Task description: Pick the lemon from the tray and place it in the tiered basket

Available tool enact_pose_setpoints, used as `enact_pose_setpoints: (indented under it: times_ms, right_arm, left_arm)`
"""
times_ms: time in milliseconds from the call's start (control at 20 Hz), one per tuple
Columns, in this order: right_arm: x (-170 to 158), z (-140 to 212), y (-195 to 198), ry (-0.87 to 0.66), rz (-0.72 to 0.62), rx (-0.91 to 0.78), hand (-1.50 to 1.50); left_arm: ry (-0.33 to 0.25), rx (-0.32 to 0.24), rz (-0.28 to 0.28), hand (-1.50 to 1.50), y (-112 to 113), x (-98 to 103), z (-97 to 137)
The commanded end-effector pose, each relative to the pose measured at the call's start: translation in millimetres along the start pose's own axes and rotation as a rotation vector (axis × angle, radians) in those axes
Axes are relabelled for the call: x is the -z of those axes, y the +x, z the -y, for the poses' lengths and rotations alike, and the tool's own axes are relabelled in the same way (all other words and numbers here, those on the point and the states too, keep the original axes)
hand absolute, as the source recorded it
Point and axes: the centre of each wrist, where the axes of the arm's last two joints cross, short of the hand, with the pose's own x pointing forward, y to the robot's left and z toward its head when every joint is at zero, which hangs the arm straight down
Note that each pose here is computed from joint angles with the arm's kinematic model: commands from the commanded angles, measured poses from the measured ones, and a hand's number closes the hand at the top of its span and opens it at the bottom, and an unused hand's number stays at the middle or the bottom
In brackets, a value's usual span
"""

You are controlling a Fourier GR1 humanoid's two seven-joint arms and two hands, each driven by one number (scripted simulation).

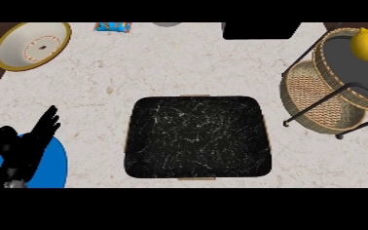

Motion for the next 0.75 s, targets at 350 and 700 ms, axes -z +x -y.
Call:
enact_pose_setpoints:
  times_ms: [350, 700]
  right_arm:
    - [-12.8, 73.1, -96.3, -0.014, -0.167, 0.557, -1.50]
    - [-60.3, 88.9, -205.2, 0.007, -0.104, 0.711, -1.50]
  left_arm:
    - [0.051, -0.013, -0.019, 0.00, -5.8, -9.2, -15.8]
    - [0.042, 0.002, -0.022, 0.00, -5.8, -17.9, -10.1]
